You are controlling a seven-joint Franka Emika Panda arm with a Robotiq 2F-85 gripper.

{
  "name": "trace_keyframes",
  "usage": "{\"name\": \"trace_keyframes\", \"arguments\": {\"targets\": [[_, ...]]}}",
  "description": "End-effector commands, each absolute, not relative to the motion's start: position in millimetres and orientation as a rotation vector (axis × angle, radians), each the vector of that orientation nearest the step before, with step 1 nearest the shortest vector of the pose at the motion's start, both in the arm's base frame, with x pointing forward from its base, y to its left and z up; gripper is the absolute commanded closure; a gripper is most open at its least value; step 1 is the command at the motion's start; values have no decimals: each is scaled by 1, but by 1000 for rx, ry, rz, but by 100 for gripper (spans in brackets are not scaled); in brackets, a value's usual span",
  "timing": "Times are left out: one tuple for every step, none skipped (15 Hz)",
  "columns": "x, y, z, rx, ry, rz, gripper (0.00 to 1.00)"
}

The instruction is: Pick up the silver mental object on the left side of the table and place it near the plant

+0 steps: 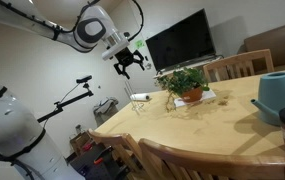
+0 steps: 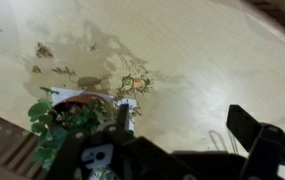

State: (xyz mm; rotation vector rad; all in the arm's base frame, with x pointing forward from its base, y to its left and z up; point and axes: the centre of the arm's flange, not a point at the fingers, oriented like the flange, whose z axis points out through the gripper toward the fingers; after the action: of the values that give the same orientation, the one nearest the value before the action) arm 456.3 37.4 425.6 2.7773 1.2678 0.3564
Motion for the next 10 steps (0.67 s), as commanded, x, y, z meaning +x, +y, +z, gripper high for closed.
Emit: {"name": "trace_keyframes", "arguments": {"targets": [[453, 58, 419, 2653, 1438, 426, 0], [453, 59, 420, 2643, 1487, 416, 0], [455, 60, 422, 2688, 1409, 392, 0], [454, 63, 421, 2673, 1439, 388, 0], [454, 64, 421, 2665, 1453, 387, 0], [454, 64, 421, 2663, 1455, 387, 0], [454, 64, 421, 2663, 1456, 387, 0], [454, 63, 421, 2663, 1456, 387, 0], [454, 63, 421, 2663, 1456, 387, 0], [454, 63, 421, 2662, 1457, 387, 0]]}}
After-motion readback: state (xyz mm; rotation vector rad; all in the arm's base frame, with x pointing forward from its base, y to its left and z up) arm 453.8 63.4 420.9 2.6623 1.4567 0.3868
